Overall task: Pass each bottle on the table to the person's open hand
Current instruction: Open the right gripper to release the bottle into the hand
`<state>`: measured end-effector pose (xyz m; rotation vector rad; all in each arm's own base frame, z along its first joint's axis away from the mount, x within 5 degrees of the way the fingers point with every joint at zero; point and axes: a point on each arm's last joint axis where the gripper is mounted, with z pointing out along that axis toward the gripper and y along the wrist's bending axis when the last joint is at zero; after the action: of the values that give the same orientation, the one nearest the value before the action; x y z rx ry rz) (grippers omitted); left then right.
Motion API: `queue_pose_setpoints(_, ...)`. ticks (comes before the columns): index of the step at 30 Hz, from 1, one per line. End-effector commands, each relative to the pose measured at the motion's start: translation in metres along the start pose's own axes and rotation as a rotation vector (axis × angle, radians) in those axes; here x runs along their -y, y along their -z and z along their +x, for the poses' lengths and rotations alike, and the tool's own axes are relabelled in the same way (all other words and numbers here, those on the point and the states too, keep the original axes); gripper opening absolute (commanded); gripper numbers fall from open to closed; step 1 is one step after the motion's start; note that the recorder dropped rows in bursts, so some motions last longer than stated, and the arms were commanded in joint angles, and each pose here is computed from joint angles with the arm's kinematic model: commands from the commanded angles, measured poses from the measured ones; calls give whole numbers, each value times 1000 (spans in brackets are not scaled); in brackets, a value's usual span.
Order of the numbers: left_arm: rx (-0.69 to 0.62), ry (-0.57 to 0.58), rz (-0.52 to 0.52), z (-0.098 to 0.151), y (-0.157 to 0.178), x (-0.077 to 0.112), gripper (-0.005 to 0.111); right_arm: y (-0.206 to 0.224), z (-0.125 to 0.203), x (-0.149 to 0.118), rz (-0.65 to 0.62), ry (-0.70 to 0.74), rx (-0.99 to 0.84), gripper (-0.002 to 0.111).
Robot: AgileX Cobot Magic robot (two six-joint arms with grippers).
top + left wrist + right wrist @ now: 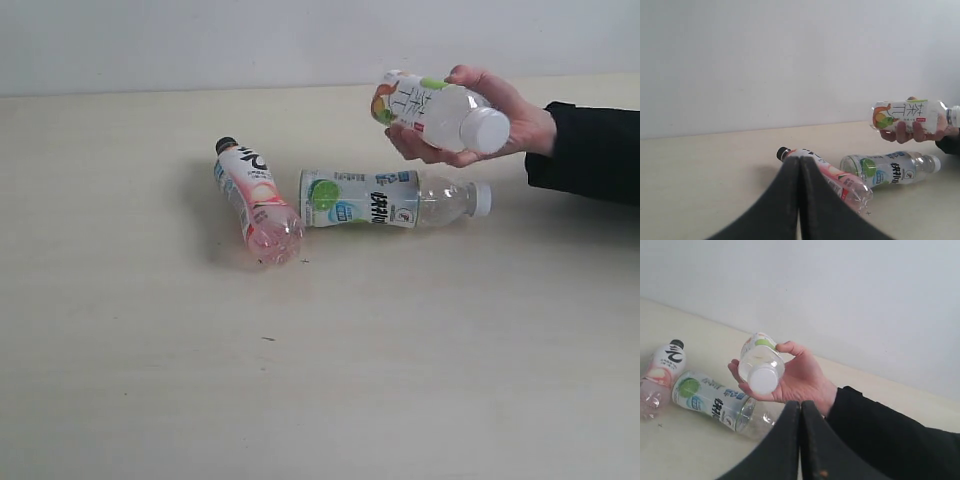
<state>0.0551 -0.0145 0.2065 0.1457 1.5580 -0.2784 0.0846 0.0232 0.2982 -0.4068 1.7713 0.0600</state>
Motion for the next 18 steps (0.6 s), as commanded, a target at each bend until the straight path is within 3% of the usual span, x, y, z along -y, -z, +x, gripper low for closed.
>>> queue_pose_setpoints(1, 13, -1, 5, -1, 1, 0, 0, 8, 1, 0, 6, -58, 80, 1)
queue_pose_setpoints(5, 13, -1, 5, -1, 1, 0, 0, 13, 2, 0, 6, -156, 92, 1)
queue_pose_setpoints(18, 13, -1, 5, -1, 1, 0, 0, 22, 3, 1, 12, -157, 119, 1)
